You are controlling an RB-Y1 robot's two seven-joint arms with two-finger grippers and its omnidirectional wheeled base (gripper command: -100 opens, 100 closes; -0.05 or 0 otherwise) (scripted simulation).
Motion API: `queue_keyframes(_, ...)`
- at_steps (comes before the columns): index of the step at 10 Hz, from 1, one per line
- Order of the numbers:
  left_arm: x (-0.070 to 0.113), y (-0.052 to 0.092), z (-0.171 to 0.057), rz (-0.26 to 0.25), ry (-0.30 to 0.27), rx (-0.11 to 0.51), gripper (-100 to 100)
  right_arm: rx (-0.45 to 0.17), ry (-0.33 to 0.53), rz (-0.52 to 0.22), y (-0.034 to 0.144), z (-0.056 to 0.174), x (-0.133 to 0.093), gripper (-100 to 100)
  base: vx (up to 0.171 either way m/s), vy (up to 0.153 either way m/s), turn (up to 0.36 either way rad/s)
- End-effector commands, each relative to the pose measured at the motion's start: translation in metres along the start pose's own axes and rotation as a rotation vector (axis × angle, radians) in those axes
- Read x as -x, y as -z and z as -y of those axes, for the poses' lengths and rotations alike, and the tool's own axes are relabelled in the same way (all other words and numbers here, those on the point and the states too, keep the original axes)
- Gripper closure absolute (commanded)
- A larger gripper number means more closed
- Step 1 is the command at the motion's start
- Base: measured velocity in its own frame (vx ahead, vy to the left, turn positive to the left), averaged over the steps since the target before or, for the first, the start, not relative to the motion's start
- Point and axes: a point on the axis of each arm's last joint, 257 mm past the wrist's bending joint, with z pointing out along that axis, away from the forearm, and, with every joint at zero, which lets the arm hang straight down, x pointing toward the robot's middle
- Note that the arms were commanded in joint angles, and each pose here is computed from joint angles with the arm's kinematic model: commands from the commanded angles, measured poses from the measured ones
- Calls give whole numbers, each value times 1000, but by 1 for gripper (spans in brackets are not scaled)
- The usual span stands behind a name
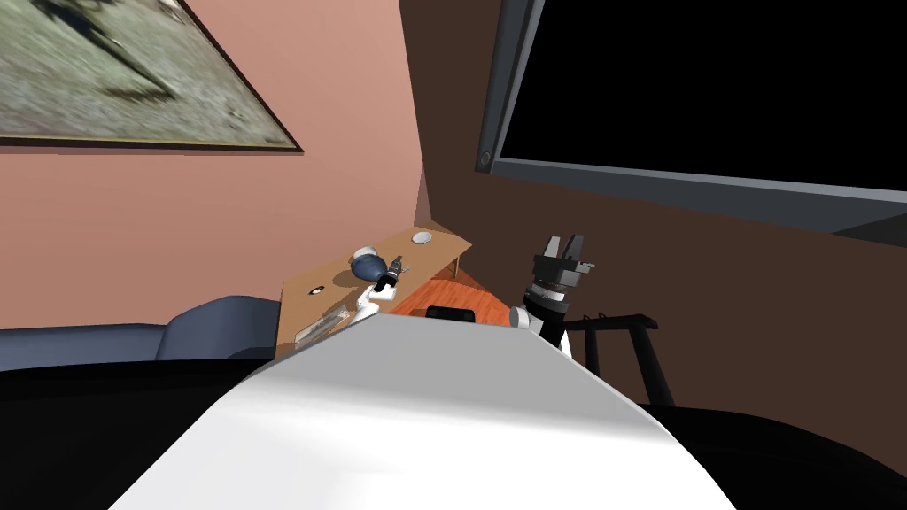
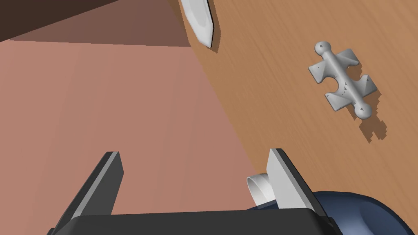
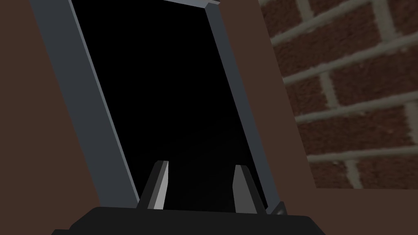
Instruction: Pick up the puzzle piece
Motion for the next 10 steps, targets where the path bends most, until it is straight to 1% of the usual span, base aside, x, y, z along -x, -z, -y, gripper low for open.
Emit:
queue_keyframes(1,4,2,-24,5,2,58,-100,0,0,0,0,0,0,0,31,2,-57)
queue_keyframes(2,8,0,-34,8,5,90,-100,0,0,0,0,0,0,0,48,3,-93)
queue_keyframes(3,8,1,-41,9,5,103,-100,0,0,0,0,0,0,0,33,7,-25)
queue_keyframes(5,14,3,-71,18,13,184,-100,0,0,0,0,0,0,0,40,8,-68)
queue_keyframes(6,14,4,-73,18,13,189,-100,0,0,0,0,0,0,0,35,6,-19)
queue_keyframes(10,22,16,-127,33,32,330,-100,0,0,0,0,0,0,0,44,2,-56)
